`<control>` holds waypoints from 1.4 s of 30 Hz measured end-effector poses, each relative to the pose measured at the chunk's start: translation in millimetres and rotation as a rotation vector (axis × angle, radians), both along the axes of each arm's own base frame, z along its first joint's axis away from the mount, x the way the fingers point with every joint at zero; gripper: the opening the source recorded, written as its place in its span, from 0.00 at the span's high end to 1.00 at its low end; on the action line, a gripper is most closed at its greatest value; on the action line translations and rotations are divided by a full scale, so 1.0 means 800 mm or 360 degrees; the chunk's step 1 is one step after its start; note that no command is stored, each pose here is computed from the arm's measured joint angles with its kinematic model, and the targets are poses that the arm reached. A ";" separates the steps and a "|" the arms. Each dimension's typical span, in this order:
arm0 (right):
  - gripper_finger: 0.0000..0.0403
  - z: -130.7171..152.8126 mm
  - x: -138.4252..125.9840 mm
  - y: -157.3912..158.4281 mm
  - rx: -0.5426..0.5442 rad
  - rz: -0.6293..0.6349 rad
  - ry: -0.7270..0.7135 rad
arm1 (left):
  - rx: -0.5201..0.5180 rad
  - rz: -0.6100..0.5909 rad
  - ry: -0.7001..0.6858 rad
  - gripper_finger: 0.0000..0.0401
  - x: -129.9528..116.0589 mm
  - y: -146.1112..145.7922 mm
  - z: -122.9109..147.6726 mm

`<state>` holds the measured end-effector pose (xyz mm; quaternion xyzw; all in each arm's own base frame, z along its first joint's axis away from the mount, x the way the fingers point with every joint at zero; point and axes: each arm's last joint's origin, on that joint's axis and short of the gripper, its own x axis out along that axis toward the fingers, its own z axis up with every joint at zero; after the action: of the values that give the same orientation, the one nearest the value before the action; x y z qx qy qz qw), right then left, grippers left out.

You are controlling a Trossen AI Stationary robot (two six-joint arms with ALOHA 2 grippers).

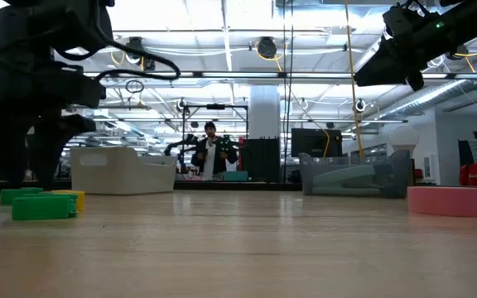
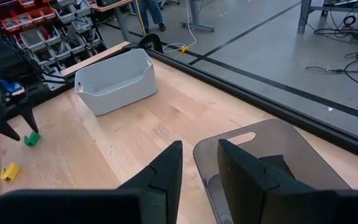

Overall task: Pick and place Stapler, Stapler remover, tape
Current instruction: Put the top small green stapler into the black bin

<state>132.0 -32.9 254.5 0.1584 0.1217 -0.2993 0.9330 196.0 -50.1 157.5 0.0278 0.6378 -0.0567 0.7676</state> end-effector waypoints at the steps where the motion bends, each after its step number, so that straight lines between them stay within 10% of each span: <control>1: 0.77 0.000 0.000 0.000 0.0000 0.0000 0.0000 | 0.0001 -0.0009 0.0013 0.55 0.001 0.000 -0.002; 25: 0.77 0.000 0.000 0.000 0.0000 -0.0001 -0.0001 | 0.0008 0.0016 0.0181 0.55 0.009 -0.001 -0.029; 42: 0.77 0.001 0.000 -0.001 -0.0017 -0.0041 -0.0017 | 0.0025 0.0037 0.0187 0.80 0.008 0.000 -0.029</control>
<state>132.0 -33.6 255.6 0.1566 0.1132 -0.3110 0.9306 202.7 -50.5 134.0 0.0230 0.6824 -0.0445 0.7293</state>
